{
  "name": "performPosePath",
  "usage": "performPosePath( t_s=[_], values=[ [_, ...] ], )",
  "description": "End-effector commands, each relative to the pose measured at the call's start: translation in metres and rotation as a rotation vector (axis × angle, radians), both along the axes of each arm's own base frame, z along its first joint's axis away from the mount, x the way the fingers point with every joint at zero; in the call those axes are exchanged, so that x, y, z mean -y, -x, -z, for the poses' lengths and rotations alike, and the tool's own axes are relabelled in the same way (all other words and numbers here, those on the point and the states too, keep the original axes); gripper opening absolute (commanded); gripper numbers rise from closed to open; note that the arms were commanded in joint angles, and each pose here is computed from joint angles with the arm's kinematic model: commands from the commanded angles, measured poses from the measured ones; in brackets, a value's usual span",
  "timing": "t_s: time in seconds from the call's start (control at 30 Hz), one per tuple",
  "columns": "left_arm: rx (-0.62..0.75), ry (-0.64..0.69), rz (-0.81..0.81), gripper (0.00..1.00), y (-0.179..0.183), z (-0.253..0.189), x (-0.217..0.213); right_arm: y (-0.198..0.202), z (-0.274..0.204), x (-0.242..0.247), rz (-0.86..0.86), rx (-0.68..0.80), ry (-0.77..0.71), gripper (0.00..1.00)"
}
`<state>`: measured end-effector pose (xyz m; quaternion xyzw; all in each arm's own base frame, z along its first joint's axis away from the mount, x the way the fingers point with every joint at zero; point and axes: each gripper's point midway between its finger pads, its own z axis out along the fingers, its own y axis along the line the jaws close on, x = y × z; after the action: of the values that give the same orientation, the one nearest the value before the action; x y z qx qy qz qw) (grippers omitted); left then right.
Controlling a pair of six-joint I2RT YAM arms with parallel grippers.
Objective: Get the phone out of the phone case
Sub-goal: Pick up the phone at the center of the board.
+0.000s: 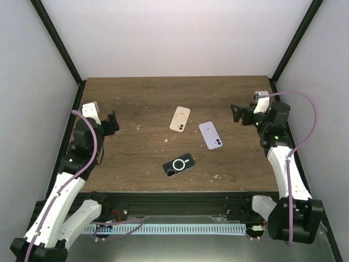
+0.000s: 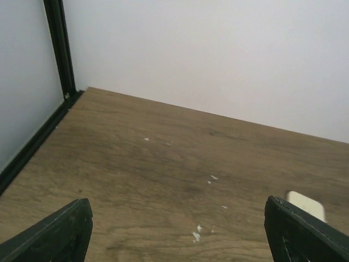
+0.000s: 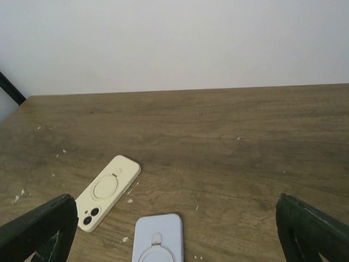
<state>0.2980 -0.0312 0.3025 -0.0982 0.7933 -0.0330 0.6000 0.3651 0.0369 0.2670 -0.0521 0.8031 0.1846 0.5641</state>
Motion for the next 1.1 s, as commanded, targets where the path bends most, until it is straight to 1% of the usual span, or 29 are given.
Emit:
performPosePath(
  t_s=[0.0,0.13,0.27,0.37,0.47,0.63,0.7,0.83,0.97,1.07],
  values=[
    [-0.041,0.140,0.063,0.87,0.006,0.012,0.009,0.010,0.000,-0.013,-0.079,0.033,0.039,1.00],
    [-0.061,0.208,0.107,0.88,0.008,0.017,0.016,0.015,0.006,-0.020,-0.126,0.036,0.054,1.00],
    [-0.074,0.243,0.215,0.89,0.011,0.019,0.033,0.019,0.008,-0.026,-0.170,0.047,0.064,1.00],
    [-0.080,0.202,0.373,0.88,0.020,0.024,0.060,0.027,0.007,-0.040,-0.277,0.060,0.082,1.00],
    [-0.132,0.122,0.512,0.81,0.034,0.040,0.083,0.035,0.008,-0.059,-0.407,0.054,0.122,1.00],
    [-0.211,0.088,0.623,0.78,0.046,0.069,0.107,0.040,0.037,-0.092,-0.555,-0.013,0.313,0.99],
    [-0.261,0.077,0.642,0.78,0.045,0.080,0.113,0.047,0.047,-0.106,-0.640,-0.030,0.370,0.96],
    [-0.358,0.055,0.644,0.76,0.040,0.101,0.117,0.075,0.076,-0.147,-0.872,-0.063,0.480,0.92],
    [-0.380,0.029,0.585,0.77,0.036,0.108,0.108,0.100,0.110,-0.180,-1.054,-0.071,0.645,0.91],
    [-0.367,0.013,0.545,0.80,0.035,0.105,0.100,0.113,0.136,-0.200,-1.149,-0.090,0.762,0.93]
  ],
)
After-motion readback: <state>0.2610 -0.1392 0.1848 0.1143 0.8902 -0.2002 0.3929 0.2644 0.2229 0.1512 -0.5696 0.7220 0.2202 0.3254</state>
